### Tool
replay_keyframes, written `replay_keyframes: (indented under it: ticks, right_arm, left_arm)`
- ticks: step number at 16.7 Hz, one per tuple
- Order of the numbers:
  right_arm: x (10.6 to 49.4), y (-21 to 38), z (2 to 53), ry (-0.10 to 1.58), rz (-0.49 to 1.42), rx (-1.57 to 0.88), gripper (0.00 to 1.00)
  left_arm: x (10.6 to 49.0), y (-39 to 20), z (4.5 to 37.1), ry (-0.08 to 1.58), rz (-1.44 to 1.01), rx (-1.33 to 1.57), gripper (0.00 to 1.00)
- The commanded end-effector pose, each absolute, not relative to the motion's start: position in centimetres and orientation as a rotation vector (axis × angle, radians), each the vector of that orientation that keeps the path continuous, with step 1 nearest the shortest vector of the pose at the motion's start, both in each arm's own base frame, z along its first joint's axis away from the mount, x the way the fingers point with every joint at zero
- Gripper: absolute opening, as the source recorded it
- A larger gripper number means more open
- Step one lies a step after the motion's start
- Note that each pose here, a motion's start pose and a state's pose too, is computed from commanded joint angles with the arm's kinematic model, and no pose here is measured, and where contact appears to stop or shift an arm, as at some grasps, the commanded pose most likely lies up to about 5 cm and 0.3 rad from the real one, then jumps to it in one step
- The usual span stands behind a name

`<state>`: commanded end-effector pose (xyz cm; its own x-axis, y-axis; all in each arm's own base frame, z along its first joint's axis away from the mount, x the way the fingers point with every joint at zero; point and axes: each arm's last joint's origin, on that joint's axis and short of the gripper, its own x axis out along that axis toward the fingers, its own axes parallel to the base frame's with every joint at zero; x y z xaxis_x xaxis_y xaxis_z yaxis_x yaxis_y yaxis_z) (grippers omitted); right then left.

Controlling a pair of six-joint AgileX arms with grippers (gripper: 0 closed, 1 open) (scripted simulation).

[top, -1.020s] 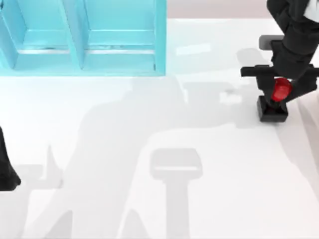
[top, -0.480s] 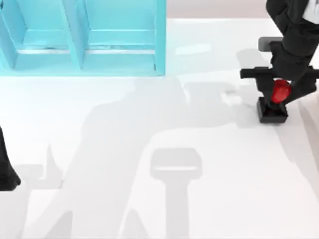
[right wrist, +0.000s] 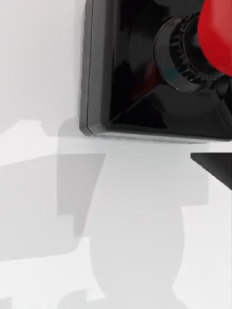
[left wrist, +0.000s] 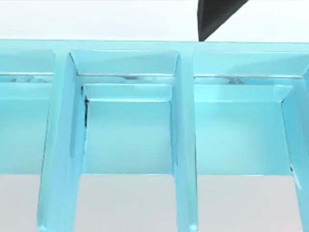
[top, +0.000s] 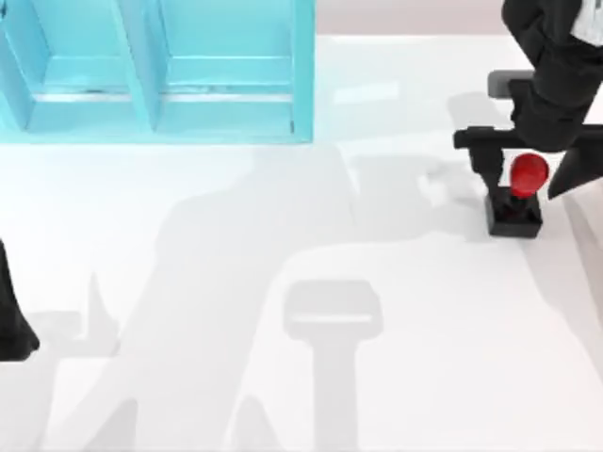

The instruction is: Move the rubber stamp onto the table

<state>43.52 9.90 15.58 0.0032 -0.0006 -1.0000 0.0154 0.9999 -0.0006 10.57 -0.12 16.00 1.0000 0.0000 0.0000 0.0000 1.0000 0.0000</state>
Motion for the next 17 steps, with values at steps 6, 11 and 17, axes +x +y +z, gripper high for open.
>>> replay_keyframes:
  ticks: [6,11,17]
  right_arm:
    - [43.5,9.9,15.6,1.568,-0.013,0.012,1.0]
    - [43.6,9.8,15.7,1.572,-0.016,0.013,1.0]
    - [45.3,10.4,19.3,1.604,-0.022,0.004,1.0]
  left_arm:
    - [10.6,-0.1,16.0,0.0,0.0,0.0,1.0]
    - [10.6,-0.1,16.0,0.0,0.0,0.0,1.0]
    - [10.6,-0.1,16.0,0.0,0.0,0.0,1.0]
